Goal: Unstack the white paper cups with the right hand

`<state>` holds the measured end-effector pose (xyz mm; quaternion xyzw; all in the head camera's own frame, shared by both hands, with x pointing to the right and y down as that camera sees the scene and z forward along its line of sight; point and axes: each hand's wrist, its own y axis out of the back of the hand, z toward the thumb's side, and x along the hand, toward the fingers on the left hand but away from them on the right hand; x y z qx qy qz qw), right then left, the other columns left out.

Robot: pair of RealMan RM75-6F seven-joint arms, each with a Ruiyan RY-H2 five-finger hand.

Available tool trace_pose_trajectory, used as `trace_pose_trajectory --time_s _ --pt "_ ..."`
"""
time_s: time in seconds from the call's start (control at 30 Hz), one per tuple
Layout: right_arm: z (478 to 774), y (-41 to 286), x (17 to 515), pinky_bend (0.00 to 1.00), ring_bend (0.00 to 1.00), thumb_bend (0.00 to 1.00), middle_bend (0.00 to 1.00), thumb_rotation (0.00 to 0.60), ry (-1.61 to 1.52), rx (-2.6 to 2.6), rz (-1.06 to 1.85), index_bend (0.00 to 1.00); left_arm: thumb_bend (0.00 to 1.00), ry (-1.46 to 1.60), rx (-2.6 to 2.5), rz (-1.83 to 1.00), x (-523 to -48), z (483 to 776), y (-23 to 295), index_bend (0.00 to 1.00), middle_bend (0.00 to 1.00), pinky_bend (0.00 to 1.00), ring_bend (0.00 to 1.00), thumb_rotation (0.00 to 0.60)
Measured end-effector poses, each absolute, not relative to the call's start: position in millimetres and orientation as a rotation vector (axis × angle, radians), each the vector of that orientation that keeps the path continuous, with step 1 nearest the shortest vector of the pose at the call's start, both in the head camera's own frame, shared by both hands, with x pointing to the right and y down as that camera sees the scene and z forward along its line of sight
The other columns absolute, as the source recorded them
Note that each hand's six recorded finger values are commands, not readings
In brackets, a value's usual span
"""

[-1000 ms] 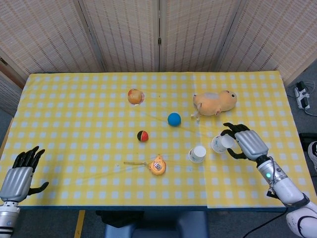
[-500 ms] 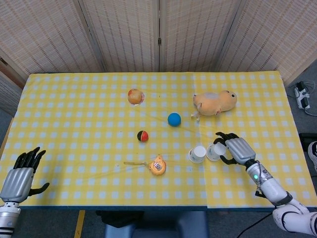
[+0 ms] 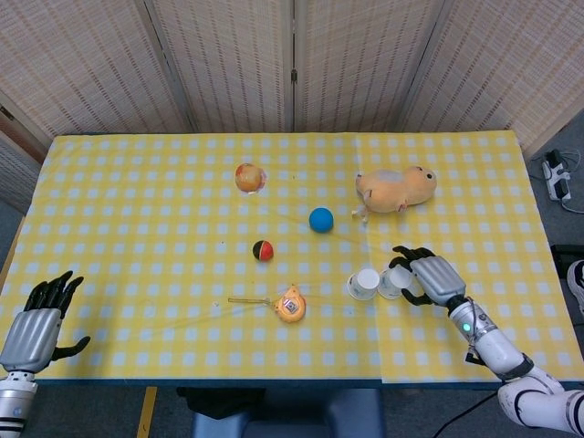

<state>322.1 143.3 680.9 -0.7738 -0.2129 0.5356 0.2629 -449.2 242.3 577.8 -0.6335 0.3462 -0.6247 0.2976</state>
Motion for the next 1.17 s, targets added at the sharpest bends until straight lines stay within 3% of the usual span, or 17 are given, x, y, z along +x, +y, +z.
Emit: trace_pose_trajectory --time_s 0.37,0.63,0.93,1.17 --pt "676 148 328 0.11 0.15 0.45 0.11 0.6 -0.555 -2.078 1.462 0.17 0.25 0.917 -1.692 -1.655 -448 580 242 0.0 0.0 0.0 0.0 0.6" --pt "659 142 337 0.11 0.15 0.45 0.11 0.6 -0.619 -2.029 1.437 0.15 0.25 0.924 -1.686 -1.645 -448 578 239 0.0 0.0 0.0 0.0 0.6" --pt "612 138 365 0.12 0.16 0.45 0.12 0.6 -0.804 -1.884 1.377 0.16 0.26 0.956 -1.652 -1.581 -443 574 235 0.0 0.0 0.0 0.0 0.6" --pt "568 158 394 0.12 0.17 0.45 0.13 0.6 -0.989 -1.744 1.324 0.15 0.27 0.991 -1.597 -1.473 -429 566 229 0.0 0.0 0.0 0.0 0.6"
